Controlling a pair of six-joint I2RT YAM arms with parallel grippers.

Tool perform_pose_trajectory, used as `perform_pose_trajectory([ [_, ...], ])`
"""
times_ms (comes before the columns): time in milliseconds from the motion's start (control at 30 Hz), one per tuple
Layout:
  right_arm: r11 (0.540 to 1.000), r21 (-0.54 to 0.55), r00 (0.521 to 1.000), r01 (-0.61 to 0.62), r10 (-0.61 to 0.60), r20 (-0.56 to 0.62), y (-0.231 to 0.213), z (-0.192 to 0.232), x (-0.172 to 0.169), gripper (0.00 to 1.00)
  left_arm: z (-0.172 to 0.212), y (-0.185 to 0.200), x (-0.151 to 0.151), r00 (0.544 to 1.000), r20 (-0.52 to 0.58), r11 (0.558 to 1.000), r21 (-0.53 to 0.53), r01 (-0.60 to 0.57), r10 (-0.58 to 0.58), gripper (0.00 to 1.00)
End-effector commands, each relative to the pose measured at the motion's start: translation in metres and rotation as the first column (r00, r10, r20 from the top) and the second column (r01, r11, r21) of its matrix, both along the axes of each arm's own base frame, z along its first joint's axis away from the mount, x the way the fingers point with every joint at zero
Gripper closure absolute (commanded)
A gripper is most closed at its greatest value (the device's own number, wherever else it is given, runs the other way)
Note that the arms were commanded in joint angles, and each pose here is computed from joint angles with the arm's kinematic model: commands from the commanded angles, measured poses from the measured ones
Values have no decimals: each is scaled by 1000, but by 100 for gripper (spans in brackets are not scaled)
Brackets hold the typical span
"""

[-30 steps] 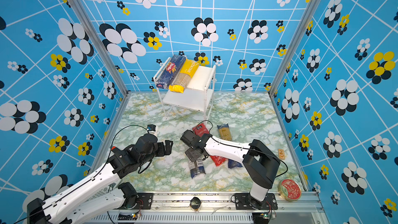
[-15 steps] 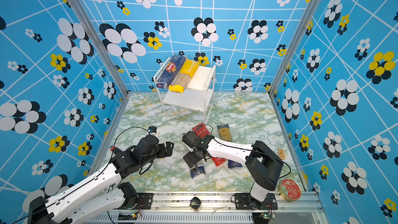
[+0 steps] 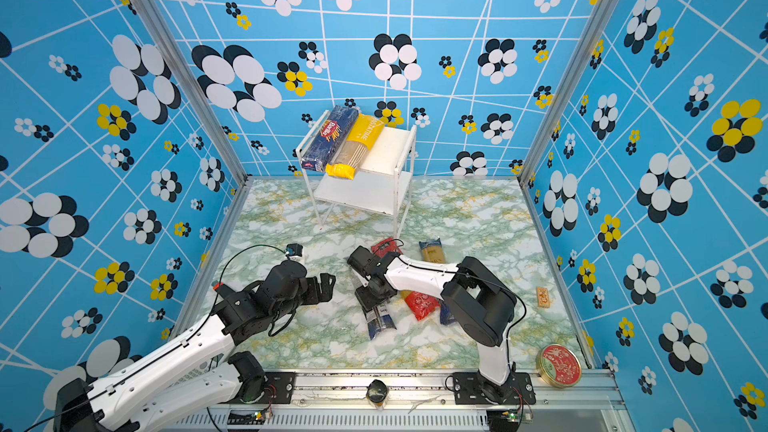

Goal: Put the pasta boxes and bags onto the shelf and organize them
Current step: 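Lift the clear printed spaghetti bag with the right gripper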

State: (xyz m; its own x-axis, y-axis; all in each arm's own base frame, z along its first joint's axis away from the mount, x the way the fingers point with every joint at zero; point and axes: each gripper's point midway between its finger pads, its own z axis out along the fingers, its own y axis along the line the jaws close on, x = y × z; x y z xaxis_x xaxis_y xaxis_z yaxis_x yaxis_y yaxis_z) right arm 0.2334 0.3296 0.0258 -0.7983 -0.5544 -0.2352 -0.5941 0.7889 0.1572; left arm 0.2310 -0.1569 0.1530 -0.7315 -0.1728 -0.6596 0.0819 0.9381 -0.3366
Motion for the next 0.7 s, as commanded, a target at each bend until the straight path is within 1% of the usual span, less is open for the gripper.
perform_pose_trajectory([
  [0, 993, 106, 998, 59, -58, -12, 25, 6, 20, 47, -3, 4, -5, 1000, -2, 1000, -6, -12, 12, 1],
  [133, 977, 162, 990, 141, -141, -8, 42, 17, 42, 55, -5, 8, -7, 1000, 5, 1000, -7, -17, 18, 1],
  [233, 957, 208, 979, 201, -202, -16, 56, 24, 53, 64, -10, 9, -7, 1000, 0, 1000, -7, -23, 23, 1],
  [267, 952, 214, 975, 219, -221, -16, 58, 24, 55, 65, -11, 8, -8, 1000, -3, 1000, -9, -19, 19, 1],
  [300, 949, 219, 973, 229, -233, -8, 59, 25, 59, 64, -12, 7, -8, 1000, -4, 1000, -11, -17, 17, 1],
  [333, 948, 218, 972, 230, -236, 1, 59, 26, 60, 60, -14, 6, -8, 1000, -5, 1000, -16, -10, 10, 1],
  [433, 952, 212, 972, 222, -232, 22, 54, 26, 60, 36, -21, 3, -9, 1000, -14, 1000, -20, 6, -6, 1],
  [467, 955, 208, 974, 214, -224, 28, 52, 27, 59, 29, -23, 1, -10, 1000, -16, 1000, -24, 9, -10, 1],
  [567, 965, 194, 979, 178, -193, 60, 43, 30, 55, 19, -27, -5, -9, 1000, -15, 999, -42, 24, -24, 1],
  [667, 973, 172, 977, 152, -174, 121, 28, 36, 53, 16, -31, -11, -9, 999, -5, 998, -53, 34, -34, 1],
])
